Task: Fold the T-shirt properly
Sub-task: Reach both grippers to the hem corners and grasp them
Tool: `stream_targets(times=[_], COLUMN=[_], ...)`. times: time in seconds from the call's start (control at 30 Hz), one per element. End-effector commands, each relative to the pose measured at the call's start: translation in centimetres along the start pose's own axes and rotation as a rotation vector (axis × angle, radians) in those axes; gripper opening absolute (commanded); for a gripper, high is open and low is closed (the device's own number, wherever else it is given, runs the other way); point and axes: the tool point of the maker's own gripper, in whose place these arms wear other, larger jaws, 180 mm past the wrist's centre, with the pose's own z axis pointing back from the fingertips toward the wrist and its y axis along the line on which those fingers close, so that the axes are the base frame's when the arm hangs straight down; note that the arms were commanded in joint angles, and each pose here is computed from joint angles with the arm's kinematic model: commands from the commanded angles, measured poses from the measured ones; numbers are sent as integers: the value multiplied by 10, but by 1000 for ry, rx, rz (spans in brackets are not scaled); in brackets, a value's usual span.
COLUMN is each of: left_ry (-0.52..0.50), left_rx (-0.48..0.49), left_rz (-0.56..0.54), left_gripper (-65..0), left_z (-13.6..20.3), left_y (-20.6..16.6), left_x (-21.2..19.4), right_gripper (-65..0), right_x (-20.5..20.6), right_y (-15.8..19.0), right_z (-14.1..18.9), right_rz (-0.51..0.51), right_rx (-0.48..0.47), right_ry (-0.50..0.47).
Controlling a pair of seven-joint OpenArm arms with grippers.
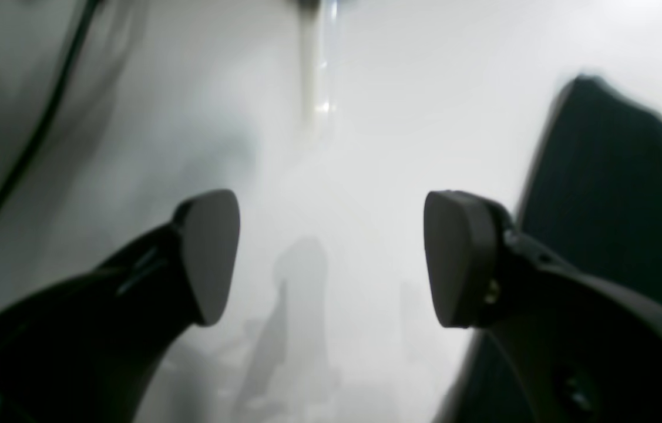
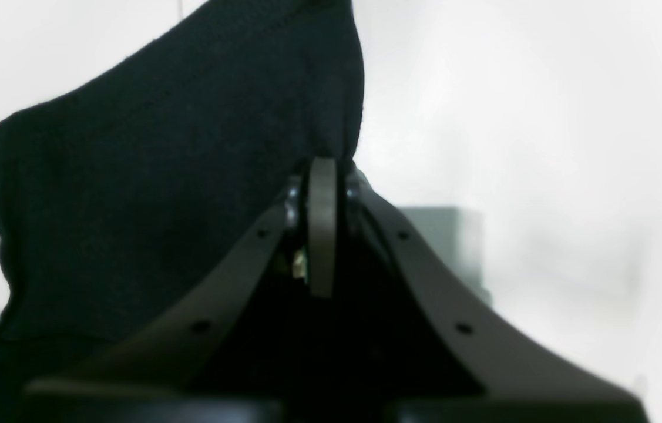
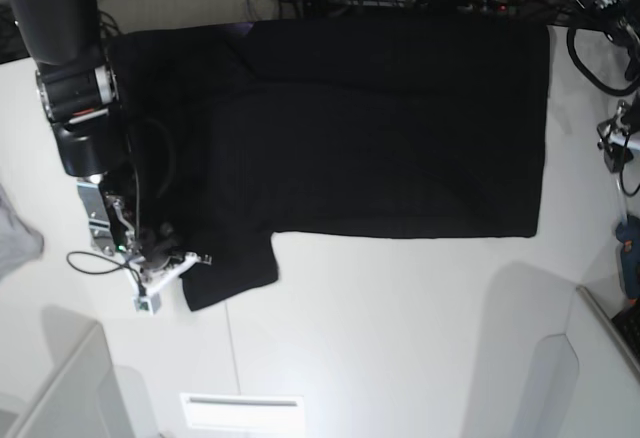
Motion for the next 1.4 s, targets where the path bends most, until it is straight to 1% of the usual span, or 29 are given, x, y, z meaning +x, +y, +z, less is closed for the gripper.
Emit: stream_targets(times=[0.0,0.07,0.2,0.3,0.47,0.63,0.73,0.9,0.93,1.0,1.1,1.37], left_ry=[-24,0,49,52,77,94,101,100,110,111,135,145], left_rx=[-24,-64,-131,-171,-234,-269,-279,-241,-243,-252,-249,-245], left_rz=[-20,-26,1,12,-3,26,24,39,35,41,64,68], left_gripper=[-174,-174,-174,-176,-227,-230,-230,-229,-229,-229,-230,-234], left_z=[-5,-21,-49,-65,-89,-110,-117,-128,-131,-135,-141,-142], left_y=[-6,-20,-44,-62,-93,-111,-120,-126,-129,-135,-134,-133], left_x=[15,17,15,19,18,17,17,17,12,14,8,0], right_gripper=[-650,-650,-650,-650,-650,-650,-650,-650,-650,-650,-650,-650], right_x=[16,17,18,18,18,17,16,16,16,16,16,9], right_y=[0,0,0,0,0,0,0,0,0,0,0,-1], right_z=[3,3,3,4,4,3,3,3,3,3,3,2], right_rz=[11,8,8,6,6,10,8,11,11,11,9,6], right_rx=[2,3,3,3,3,3,2,3,3,3,3,0], right_ry=[-22,-22,-23,-23,-23,-22,-21,-20,-20,-20,-20,-11])
